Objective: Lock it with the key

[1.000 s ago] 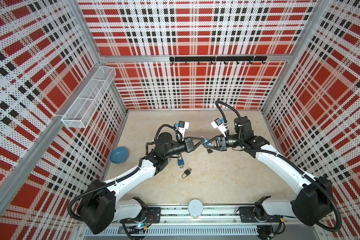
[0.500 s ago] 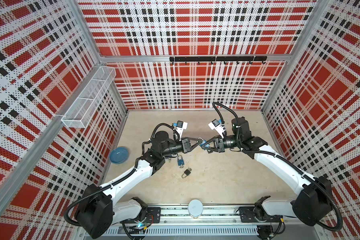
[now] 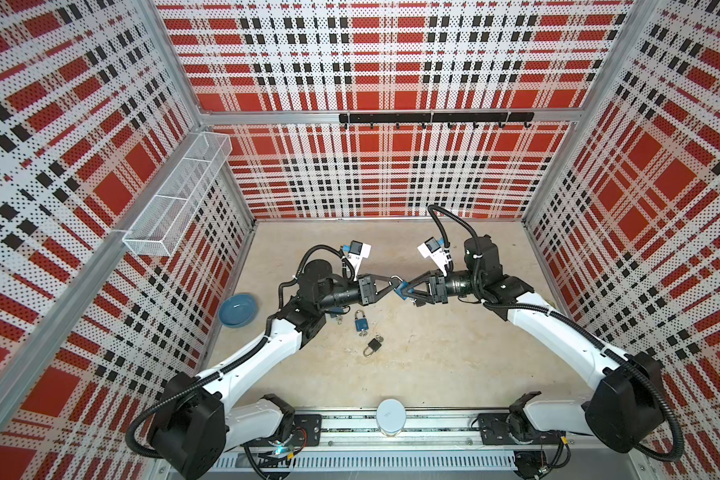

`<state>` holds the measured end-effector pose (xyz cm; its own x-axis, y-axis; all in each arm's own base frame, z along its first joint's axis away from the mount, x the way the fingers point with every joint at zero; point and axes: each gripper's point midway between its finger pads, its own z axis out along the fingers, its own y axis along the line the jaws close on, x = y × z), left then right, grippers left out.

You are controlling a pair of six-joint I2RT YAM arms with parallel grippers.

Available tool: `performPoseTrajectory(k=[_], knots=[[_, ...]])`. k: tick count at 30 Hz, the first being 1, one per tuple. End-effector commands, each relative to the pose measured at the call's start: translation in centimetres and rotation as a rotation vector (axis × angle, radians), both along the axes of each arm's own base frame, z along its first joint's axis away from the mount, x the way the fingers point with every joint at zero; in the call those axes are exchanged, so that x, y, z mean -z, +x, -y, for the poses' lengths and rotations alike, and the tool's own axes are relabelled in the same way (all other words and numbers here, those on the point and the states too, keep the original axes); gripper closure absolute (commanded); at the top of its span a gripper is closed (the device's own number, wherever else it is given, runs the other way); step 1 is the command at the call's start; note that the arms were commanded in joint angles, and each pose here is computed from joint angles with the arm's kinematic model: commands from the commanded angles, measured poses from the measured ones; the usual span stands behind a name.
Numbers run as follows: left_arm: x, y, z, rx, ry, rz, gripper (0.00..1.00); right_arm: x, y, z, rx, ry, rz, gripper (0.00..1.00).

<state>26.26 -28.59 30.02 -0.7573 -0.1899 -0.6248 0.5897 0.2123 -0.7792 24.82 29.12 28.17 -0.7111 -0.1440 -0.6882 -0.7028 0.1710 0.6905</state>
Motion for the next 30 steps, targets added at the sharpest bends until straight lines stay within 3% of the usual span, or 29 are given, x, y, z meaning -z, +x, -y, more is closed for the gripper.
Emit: performPoseTrajectory(k=[1,7,30], knots=[[-2.7,-0.2,-0.5,0.016,-0.037,0.075,1.00,-1.3,-0.2,0.6,0.012,0.045,0.054,0.59],[-2.6,0.4,-0.8,0.023,-0.035,0.067,1.00,-1.1,-0.8,1.1,0.008,0.071,0.026,0.67],[-4.1,0.7,-0.6,0.024,-0.082,0.081,1.00,-0.4,-0.7,0.6,-0.029,0.100,-0.020,0.78]])
